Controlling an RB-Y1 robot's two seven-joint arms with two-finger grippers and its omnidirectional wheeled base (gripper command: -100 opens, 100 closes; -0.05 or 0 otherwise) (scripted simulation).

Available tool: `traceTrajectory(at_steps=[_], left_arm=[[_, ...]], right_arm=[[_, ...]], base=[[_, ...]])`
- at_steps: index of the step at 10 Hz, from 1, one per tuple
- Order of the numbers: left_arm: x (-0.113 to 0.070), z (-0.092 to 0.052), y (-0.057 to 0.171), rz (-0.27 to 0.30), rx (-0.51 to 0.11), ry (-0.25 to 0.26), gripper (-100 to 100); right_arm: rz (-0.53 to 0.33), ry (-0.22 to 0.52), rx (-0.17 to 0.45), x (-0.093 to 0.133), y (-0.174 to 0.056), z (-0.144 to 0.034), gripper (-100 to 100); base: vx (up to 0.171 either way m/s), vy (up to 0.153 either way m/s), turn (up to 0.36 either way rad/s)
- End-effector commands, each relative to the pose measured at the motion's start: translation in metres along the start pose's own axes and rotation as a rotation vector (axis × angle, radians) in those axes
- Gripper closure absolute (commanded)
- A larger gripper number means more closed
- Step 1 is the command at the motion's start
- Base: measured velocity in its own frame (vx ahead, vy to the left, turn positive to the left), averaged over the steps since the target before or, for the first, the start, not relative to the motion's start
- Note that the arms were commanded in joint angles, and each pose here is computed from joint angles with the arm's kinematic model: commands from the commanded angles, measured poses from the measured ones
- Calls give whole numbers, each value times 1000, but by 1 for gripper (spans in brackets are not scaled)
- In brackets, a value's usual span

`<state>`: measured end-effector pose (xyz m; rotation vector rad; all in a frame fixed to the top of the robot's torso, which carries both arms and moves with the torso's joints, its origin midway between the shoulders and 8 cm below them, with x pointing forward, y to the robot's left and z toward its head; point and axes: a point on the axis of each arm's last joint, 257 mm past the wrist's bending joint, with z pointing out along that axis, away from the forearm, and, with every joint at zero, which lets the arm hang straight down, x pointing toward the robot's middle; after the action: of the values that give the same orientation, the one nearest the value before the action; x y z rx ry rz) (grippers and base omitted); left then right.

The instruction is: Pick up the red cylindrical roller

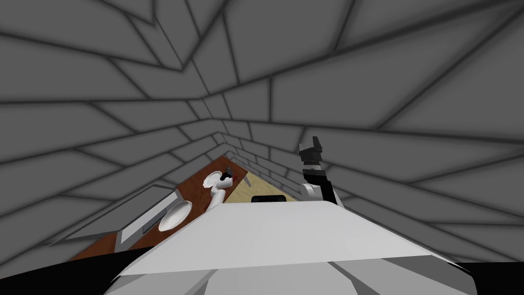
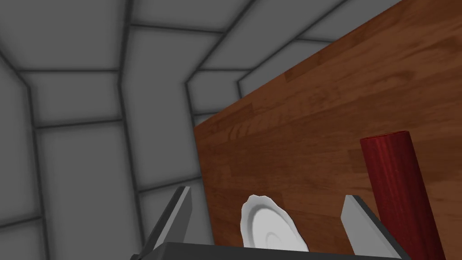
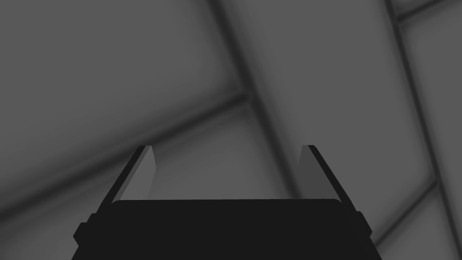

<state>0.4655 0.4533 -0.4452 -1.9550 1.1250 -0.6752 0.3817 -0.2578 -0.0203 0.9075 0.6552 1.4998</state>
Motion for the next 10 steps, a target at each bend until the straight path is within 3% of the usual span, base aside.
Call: traceTrajectory(at_steps=[1, 2, 5, 7, 8, 10], left_arm=[[-14, 2, 25, -30, -65, -34, -100], [-14, 2, 24, -30, -64, -34, -100], [-29, 2, 59, -55, -146, -72, -100], [-53, -5, 106, -103, -258, -136, -100], [-54, -6, 111, -103, -268, -139, -100], [-75, -18, 150, -148, -362, -200, -100]], right_arm=[[0, 0, 0, 0, 0, 0, 0], [0, 0, 0, 0, 0, 0, 0], [0, 0, 0, 0, 0, 0, 0], [0, 0, 0, 0, 0, 0, 0], [0, 0, 0, 0, 0, 0, 0], [0, 0, 0, 0, 0, 0, 0]], base=[[62, 55, -28], [57, 42, -11], [34, 25, -12], [65, 63, -18], [59, 67, -6], [64, 76, -5]])
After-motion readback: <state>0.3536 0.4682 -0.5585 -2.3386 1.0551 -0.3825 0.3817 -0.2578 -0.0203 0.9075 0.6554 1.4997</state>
